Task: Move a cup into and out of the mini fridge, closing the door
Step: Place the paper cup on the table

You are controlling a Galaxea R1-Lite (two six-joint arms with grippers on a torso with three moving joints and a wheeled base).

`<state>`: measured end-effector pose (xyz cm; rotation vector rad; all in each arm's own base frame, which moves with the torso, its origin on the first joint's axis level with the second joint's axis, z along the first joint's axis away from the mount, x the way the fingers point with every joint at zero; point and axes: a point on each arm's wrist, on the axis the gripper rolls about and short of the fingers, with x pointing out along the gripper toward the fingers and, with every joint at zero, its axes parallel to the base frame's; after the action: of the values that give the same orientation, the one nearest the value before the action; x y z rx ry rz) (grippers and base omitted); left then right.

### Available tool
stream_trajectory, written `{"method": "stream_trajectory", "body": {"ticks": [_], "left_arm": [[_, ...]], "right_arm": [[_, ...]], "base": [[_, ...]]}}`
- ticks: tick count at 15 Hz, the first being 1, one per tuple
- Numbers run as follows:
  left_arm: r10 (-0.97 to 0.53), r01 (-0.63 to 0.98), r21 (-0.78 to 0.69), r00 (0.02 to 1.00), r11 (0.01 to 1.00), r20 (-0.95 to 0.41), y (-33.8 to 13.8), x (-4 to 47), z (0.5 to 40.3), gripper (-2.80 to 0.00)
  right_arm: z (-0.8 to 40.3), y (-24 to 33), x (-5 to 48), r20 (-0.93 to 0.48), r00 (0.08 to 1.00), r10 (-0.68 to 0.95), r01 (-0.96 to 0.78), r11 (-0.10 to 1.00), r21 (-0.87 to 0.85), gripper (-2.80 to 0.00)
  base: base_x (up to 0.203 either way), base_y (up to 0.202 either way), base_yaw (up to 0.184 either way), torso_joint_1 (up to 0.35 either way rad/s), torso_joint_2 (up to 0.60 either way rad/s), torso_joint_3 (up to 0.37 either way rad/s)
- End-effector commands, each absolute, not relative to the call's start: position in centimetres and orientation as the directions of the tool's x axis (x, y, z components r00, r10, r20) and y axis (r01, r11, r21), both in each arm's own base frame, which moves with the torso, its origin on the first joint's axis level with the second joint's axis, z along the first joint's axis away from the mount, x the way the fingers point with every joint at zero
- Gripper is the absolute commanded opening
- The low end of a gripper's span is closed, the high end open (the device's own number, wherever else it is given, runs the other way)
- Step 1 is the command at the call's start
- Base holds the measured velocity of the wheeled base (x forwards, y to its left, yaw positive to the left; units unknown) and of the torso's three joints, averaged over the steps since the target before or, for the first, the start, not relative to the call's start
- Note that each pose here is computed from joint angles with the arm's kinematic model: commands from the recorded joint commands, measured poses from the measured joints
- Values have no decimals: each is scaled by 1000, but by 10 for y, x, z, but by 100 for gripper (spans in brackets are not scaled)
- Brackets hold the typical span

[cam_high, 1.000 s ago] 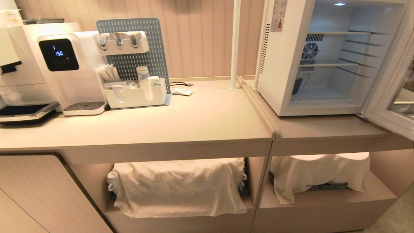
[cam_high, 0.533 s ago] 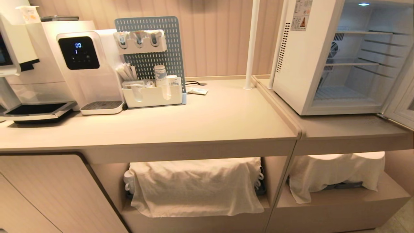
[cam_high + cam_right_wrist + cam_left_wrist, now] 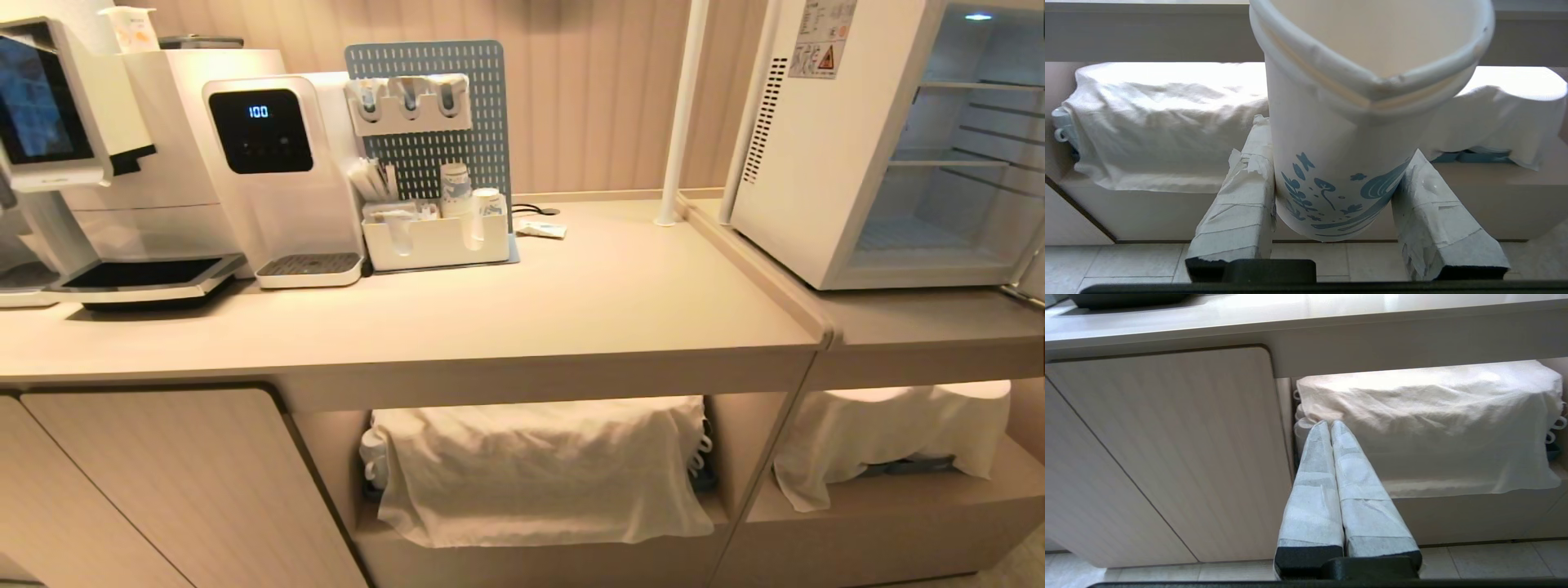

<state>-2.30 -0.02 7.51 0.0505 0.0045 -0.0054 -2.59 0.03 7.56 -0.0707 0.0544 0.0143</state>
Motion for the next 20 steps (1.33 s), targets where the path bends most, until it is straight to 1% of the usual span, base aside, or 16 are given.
{"method": "stream_trajectory", "body": {"ticks": [1, 9, 15, 17, 19, 20], "left_arm": [[-6, 6, 51, 1000, 999, -6, 0, -23, 75, -280], [-9, 10, 51, 1000, 999, -9, 0, -23, 75, -280], [-8, 8, 56, 1000, 998, -8, 0, -23, 75, -280], [1, -1, 23, 1000, 1000, -3, 0, -23, 75, -280], [2, -2, 11, 1000, 1000, -3, 0, -23, 75, -280], [2, -2, 11, 1000, 1000, -3, 0, -23, 75, -280]], "right_arm": [[76, 0, -26, -56, 998, 14, -18, 997, -71, -280], [76, 0, -26, -57, 998, 11, -15, 997, -70, -280], [78, 0, -27, -48, 999, 15, -18, 997, -72, -280], [107, 0, -35, 17, 1000, 23, -21, 997, -73, -280], [160, 1, -39, 39, 998, 44, -42, 997, -63, -280], [195, 1, -35, 38, 998, 54, -53, 998, -36, -280]], "base": [[0, 194, -1, 3, 2, 6], [0, 185, 0, 2, 3, 2], [0, 14, 0, 0, 0, 0], [0, 0, 0, 0, 0, 0], [0, 0, 0, 0, 0, 0], [0, 0, 0, 0, 0, 0]]}}
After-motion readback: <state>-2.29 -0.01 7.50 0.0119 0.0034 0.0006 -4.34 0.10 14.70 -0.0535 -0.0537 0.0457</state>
